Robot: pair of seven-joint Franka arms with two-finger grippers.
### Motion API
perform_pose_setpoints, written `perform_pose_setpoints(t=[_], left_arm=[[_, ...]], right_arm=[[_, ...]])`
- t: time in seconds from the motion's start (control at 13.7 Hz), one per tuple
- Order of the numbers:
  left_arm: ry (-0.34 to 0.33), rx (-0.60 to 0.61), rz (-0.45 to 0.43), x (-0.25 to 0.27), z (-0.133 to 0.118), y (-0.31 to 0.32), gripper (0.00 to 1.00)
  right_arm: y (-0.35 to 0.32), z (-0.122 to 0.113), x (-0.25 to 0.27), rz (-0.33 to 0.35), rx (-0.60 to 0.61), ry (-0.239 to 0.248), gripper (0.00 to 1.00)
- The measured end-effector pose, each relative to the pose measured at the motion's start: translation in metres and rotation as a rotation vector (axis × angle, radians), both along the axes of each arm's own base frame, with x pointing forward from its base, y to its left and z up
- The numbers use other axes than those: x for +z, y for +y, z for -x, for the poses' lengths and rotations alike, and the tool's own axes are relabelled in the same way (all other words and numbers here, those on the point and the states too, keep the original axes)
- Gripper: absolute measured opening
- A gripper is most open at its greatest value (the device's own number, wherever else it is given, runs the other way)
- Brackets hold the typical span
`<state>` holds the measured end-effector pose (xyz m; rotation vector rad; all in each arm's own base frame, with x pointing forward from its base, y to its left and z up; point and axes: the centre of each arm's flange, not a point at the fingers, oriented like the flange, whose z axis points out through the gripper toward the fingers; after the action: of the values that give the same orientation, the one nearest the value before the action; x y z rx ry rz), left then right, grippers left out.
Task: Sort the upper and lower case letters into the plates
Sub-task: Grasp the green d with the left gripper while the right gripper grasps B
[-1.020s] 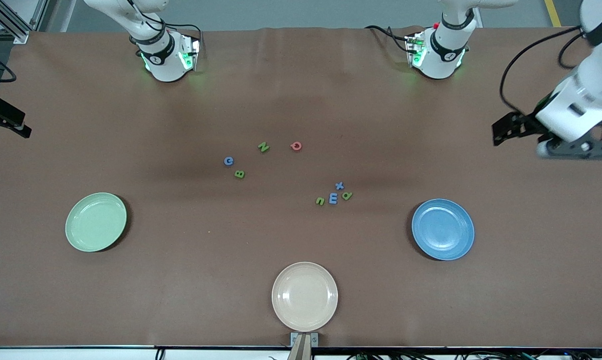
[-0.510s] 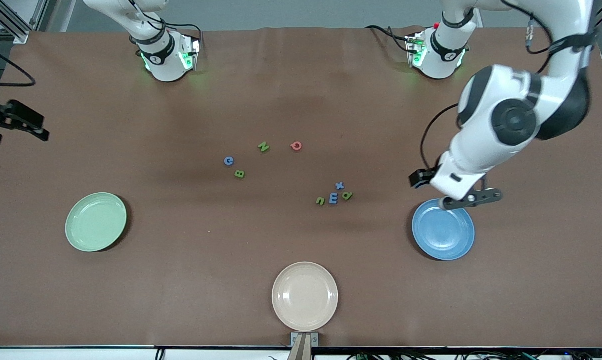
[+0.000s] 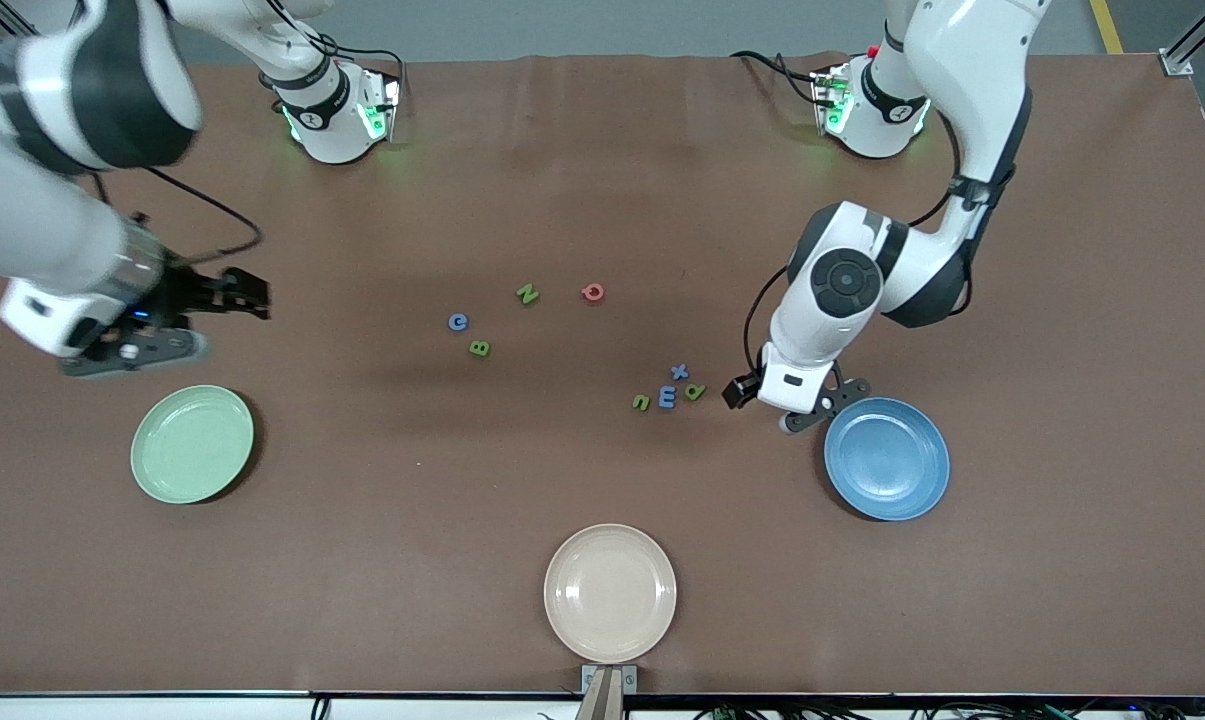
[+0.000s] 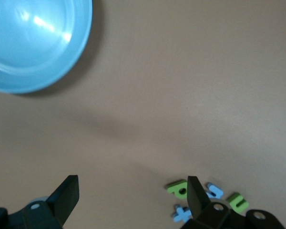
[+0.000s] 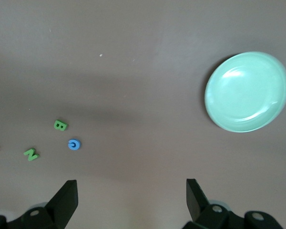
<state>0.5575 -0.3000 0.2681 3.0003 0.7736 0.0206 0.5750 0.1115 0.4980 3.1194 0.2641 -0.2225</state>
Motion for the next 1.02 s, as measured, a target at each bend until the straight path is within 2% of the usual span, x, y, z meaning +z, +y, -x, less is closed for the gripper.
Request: perform_pose_setpoints(t=[0.15, 0.36, 0.51, 0.58, 0.8, 1.02], left_arm=[[0.018, 0.066, -0.008, -0.024, 0.017, -0.019, 1.00], [0.004, 0.139, -0.047, -0.055, 0.033, -0.050, 0.99], [0.007, 0.170, -0.052, -0.068, 0.030, -0.058, 0.97], [0.007, 0.177, -0.051, -0.073, 0.026, -0.061, 0.92], [-0.002, 0.210, -0.037, -0.079, 0.014, -0.069, 0.86], [-0.002, 0.229, -0.032, -0.086, 0.014, -0.084, 0.83]], right_arm=[[0.038, 0.012, -0.047, 0.012, -0.036, -0.010, 1.00], [0.094, 0.042, -0.112, 0.028, -0.128, -0.041, 1.00], [0.119, 0.057, -0.148, 0.045, -0.195, -0.039, 1.00], [0.129, 0.061, -0.164, 0.055, -0.226, -0.037, 1.00], [0.159, 0.066, -0.218, 0.068, -0.299, -0.046, 1.00], [0.167, 0.064, -0.263, 0.068, -0.346, -0.060, 1.00]])
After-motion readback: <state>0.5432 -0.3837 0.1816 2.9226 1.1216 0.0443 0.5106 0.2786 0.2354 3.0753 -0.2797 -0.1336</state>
